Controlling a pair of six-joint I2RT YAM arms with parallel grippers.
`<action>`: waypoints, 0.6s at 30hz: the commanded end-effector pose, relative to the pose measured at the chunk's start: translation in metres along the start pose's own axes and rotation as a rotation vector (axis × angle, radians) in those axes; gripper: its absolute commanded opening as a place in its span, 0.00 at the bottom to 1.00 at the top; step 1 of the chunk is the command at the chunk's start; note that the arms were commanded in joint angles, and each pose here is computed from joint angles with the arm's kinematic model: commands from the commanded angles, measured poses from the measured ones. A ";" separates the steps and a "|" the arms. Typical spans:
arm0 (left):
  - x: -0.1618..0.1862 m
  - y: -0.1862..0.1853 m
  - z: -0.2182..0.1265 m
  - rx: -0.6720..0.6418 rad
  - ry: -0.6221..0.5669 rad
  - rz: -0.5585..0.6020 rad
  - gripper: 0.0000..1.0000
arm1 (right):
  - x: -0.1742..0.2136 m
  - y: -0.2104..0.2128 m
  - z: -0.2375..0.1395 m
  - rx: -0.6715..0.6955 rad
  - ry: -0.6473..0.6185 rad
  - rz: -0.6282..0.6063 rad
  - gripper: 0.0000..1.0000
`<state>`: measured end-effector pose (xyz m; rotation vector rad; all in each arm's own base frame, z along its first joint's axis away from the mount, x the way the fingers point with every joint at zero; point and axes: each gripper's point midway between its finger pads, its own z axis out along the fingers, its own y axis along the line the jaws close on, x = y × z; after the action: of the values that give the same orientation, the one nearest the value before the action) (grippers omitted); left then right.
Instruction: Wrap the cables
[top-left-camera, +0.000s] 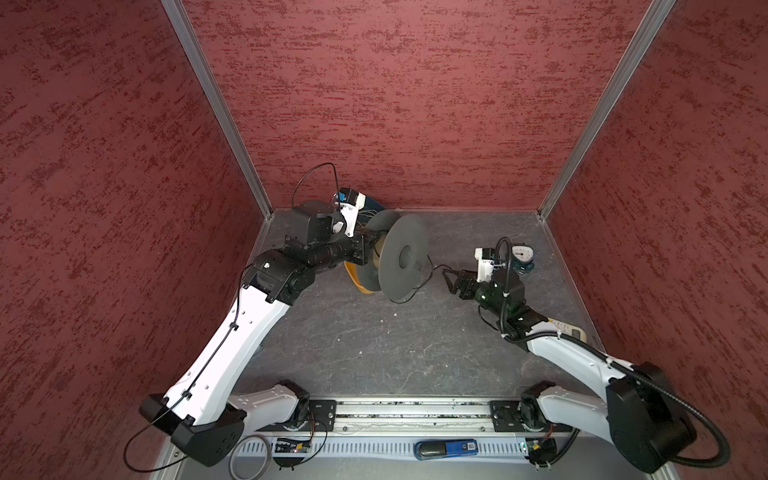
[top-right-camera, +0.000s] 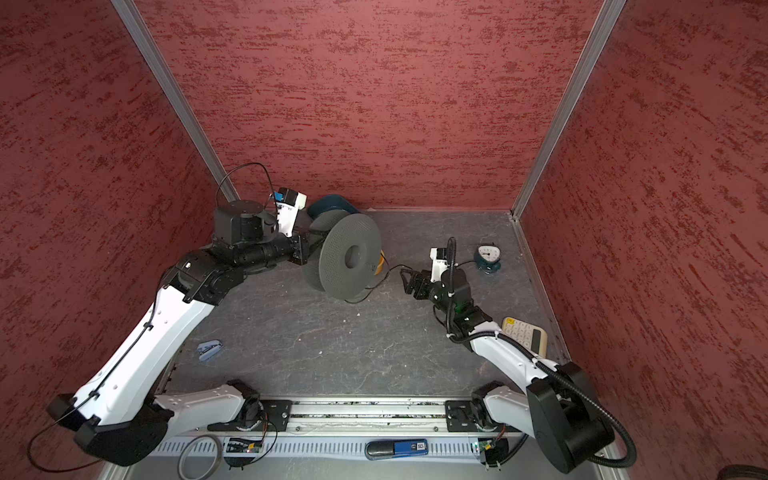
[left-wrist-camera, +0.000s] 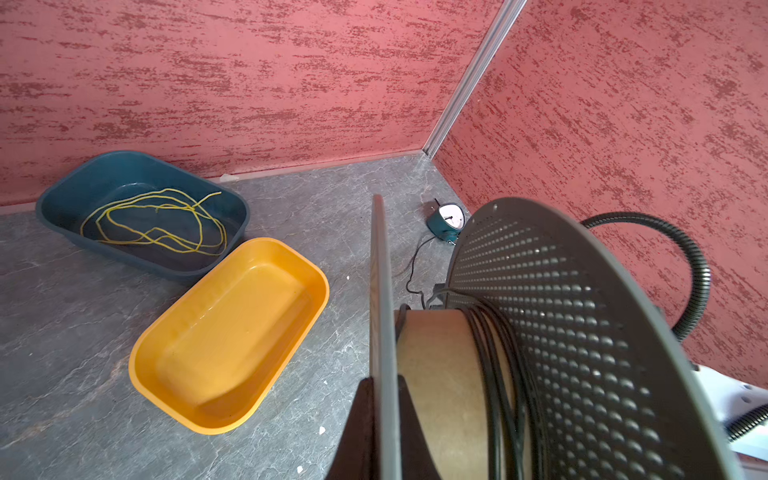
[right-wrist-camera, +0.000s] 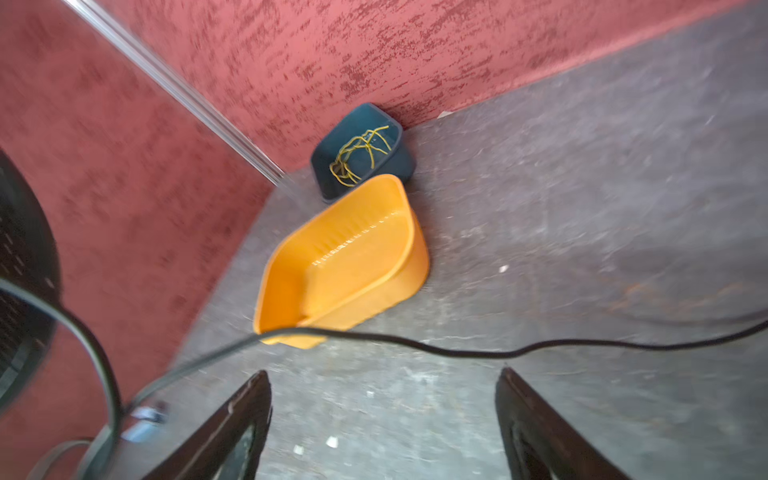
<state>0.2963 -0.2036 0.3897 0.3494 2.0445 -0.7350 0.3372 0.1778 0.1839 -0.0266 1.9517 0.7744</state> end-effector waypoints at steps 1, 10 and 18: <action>-0.027 -0.015 -0.011 0.062 -0.076 -0.014 0.00 | -0.006 -0.005 -0.001 0.057 0.006 -0.238 0.85; -0.027 -0.020 -0.009 0.112 -0.043 -0.054 0.00 | -0.018 0.020 0.016 0.034 -0.073 -0.486 0.84; -0.026 -0.020 -0.016 0.154 -0.017 -0.102 0.00 | -0.034 0.051 0.030 -0.033 -0.135 -0.619 0.79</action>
<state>0.2966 -0.2065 0.3909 0.3142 2.1043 -0.8665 0.3517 0.2165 0.1970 -0.5062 1.7904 0.4302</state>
